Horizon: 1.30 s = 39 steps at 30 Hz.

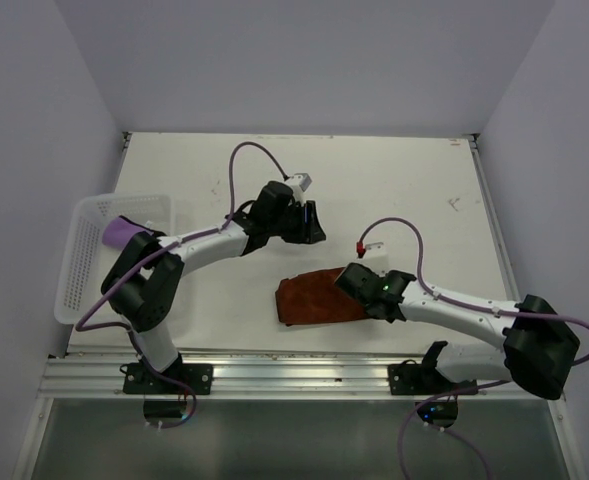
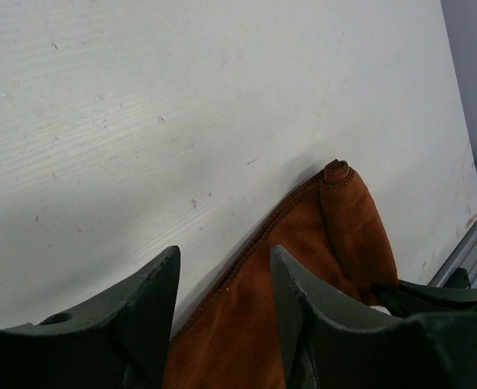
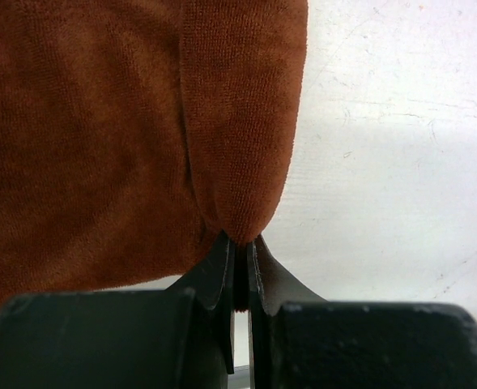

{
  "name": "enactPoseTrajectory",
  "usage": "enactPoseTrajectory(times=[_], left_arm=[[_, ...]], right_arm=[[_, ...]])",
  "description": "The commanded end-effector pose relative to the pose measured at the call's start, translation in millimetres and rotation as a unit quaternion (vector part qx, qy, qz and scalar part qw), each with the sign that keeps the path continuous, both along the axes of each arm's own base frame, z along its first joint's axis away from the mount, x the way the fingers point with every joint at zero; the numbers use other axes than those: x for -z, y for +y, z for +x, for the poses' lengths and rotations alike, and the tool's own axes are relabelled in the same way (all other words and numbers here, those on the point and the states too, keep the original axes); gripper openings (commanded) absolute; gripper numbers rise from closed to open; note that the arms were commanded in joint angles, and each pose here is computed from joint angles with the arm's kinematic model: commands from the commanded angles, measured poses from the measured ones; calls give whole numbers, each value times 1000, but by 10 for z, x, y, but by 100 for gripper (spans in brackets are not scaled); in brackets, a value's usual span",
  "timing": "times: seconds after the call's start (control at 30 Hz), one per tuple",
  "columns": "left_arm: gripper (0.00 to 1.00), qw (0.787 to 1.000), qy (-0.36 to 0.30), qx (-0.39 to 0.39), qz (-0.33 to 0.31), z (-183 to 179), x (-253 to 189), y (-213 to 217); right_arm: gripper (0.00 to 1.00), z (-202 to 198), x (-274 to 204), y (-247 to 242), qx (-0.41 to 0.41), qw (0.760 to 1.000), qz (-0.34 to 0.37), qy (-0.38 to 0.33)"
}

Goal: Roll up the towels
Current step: Roll the towel

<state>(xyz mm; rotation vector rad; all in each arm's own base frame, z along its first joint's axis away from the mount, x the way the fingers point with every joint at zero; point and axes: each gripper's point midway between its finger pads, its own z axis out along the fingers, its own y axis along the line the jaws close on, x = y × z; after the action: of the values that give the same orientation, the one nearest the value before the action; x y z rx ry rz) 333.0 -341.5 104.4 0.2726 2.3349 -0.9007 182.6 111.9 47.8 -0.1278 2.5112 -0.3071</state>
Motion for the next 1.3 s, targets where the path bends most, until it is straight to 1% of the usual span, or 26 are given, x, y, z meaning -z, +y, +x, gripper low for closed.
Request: enactPoseTrajectory(times=[0.0, 0.17, 0.27, 0.5, 0.77, 1.03, 1.27], left_arm=[[52, 999, -30, 0, -12, 132, -228, -46], [53, 1000, -25, -9, 8, 102, -212, 37], [53, 1000, -24, -12, 16, 107, -197, 62], [53, 999, -29, -19, 9, 154, -293, 46], [53, 999, -34, -24, 6, 156, -352, 52], [54, 999, -32, -21, 10, 125, -297, 79], [54, 999, -37, -16, 3, 116, -355, 58]], right_arm=[[0, 112, -141, 44, 10, 999, -3, -38], [0, 127, -116, 47, 7, 999, -30, -34], [0, 118, -70, 74, 2, 999, -34, -31], [0, 107, -17, 112, -9, 999, -32, -26], [0, 132, -74, 135, -11, 999, -36, -30], [0, 87, 12, 170, -15, 999, -45, -19], [0, 76, 49, 209, -20, 998, -54, -17]])
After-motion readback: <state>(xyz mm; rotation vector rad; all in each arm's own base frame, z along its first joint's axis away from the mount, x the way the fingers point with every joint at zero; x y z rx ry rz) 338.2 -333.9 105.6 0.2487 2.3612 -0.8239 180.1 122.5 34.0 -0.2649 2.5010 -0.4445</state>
